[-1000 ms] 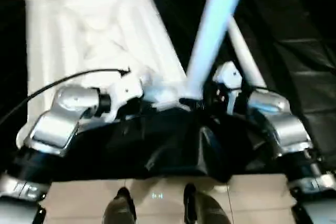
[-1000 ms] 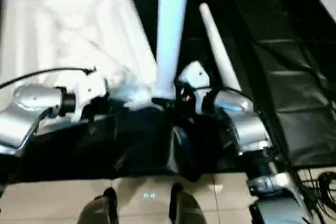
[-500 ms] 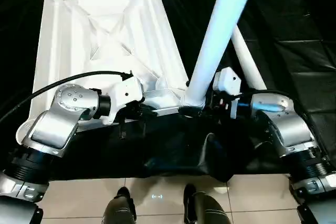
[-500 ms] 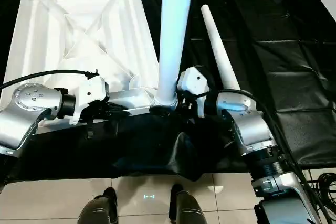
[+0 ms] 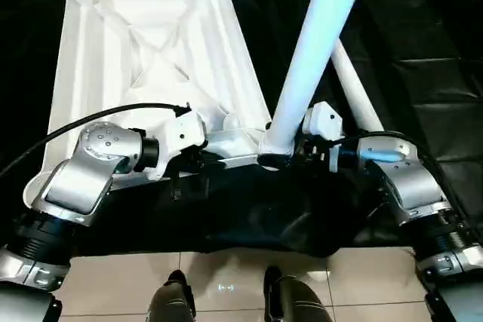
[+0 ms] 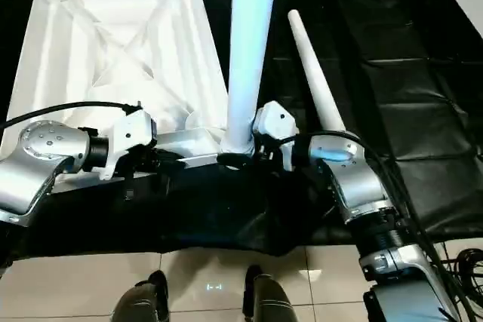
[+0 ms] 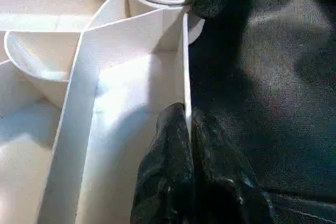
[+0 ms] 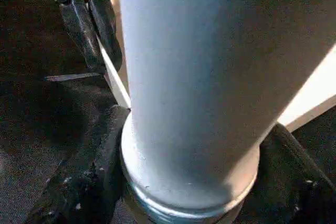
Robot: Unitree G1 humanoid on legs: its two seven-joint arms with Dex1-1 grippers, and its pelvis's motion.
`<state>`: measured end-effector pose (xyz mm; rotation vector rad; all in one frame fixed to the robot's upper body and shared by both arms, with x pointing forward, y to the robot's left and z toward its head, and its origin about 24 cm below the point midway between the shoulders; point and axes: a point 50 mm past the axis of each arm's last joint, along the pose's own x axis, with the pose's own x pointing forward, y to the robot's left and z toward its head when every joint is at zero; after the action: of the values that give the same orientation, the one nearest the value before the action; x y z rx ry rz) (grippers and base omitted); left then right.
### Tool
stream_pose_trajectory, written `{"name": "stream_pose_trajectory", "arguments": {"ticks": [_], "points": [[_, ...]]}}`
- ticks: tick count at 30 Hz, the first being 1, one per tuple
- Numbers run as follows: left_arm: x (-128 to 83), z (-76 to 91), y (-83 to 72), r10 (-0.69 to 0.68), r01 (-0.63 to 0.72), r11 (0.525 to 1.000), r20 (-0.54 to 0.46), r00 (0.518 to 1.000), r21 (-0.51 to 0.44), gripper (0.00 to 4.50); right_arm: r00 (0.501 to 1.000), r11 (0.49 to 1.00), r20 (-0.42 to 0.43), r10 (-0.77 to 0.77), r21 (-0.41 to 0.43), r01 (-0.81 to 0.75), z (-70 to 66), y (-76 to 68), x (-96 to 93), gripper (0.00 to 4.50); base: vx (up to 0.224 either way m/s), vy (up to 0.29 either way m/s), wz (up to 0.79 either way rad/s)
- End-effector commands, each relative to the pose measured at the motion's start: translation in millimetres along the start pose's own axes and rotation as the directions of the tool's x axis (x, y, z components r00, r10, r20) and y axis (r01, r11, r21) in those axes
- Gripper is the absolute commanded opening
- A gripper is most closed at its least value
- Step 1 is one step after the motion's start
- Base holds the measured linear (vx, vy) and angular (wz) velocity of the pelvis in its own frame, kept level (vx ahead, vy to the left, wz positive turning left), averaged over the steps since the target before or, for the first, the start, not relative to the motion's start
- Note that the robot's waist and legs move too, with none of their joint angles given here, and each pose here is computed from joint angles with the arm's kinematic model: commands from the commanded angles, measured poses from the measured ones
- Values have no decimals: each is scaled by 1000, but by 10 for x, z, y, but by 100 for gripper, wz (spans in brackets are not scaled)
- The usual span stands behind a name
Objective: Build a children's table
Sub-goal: Rotate leg to tighten
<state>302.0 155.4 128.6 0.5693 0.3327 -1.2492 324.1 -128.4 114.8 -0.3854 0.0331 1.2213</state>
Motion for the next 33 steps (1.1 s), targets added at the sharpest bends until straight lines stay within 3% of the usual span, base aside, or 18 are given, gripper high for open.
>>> {"name": "stream_pose_trajectory", "arguments": {"ticks": [1,7,8,12,16,20,21,23,26,33], "points": [[143,-161,-167,-124,121,991,-47,991,-55,0,1000,1000,-2,17,-12,-17,-14,23,13,279,0,0,0],[145,-179,-156,-110,106,991,-45,993,-79,0,1000,999,5,-10,38,10,-87,47,37,273,0,0,0],[157,-187,-133,-78,73,992,-38,996,-107,0,997,993,5,-72,98,71,-141,22,63,273,0,0,0],[219,-199,-45,42,-48,985,-42,998,-163,0,976,955,0,-216,209,211,-233,5,168,273,0,0,0],[368,-196,76,227,-240,937,-78,971,-255,0,895,831,-26,-446,358,425,-282,22,435,273,-40,-3,-1],[500,-174,107,310,-330,896,-112,944,-299,0,811,709,-104,-576,429,559,-321,32,638,272,-14,-1,0],[606,-150,114,357,-382,866,-135,924,-321,0,759,634,-163,-630,456,624,-338,66,790,272,0,0,0],[665,-118,119,387,-411,849,-138,911,-333,0,738,605,-187,-648,462,649,-333,90,873,272,0,0,0],[751,-83,135,433,-462,827,-160,887,-321,0,736,594,-201,-646,473,651,-279,154,1051,272,0,0,0],[760,-67,125,422,-453,837,-165,892,-308,0,758,619,-172,-629,479,622,-192,182,1170,272,0,0,0]]}}
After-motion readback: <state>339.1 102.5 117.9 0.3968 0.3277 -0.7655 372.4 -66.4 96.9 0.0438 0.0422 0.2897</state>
